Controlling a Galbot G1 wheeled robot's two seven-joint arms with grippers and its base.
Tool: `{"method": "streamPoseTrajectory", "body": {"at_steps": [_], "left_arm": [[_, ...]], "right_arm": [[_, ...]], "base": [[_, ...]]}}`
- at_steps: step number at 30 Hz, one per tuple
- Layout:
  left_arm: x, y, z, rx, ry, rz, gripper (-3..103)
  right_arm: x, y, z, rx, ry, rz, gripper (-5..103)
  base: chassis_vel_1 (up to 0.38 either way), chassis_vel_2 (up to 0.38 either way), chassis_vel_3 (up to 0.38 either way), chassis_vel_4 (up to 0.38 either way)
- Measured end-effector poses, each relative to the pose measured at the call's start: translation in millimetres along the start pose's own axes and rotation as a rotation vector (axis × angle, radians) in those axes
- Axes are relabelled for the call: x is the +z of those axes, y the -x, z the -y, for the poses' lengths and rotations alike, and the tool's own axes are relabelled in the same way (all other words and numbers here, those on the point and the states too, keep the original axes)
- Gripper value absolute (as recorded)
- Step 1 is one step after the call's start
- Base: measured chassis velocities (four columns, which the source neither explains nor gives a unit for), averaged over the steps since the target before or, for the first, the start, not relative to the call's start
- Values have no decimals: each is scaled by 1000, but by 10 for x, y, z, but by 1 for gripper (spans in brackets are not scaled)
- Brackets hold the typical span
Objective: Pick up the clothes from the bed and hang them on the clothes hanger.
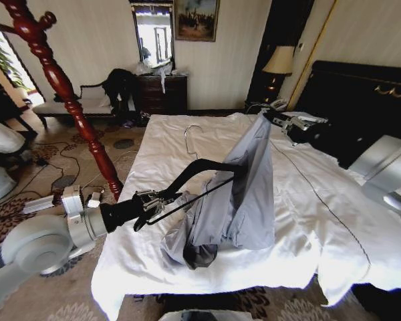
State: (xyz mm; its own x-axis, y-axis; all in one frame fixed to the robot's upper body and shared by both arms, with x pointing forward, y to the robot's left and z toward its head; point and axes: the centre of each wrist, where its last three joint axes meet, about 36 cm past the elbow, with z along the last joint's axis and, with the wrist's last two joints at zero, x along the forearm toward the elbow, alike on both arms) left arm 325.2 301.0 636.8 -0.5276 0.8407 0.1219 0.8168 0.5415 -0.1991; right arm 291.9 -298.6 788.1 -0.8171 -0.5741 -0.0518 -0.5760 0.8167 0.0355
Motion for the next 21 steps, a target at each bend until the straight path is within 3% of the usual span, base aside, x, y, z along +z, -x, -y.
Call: {"method": "streamPoseTrajectory", "body": {"at_steps": [6,11,16,21], "left_arm": [[18,47,-67,14,-2,-13,18],[39,108,-163,23,-19,-6,18],[48,329,-227,32,-58,76,18],[118,523,-277,60,-98,82,18]], "right_arm": [[52,14,-8,-22,24,-20,0],[152,36,27,-42,90,-55,0],[382,94,80,-40,123,-129,0],[427,103,89,-33,121,-140,0]], "base": [[0,0,0,0],[0,0,0,0],[0,0,0,0],[0,0,0,0]]}}
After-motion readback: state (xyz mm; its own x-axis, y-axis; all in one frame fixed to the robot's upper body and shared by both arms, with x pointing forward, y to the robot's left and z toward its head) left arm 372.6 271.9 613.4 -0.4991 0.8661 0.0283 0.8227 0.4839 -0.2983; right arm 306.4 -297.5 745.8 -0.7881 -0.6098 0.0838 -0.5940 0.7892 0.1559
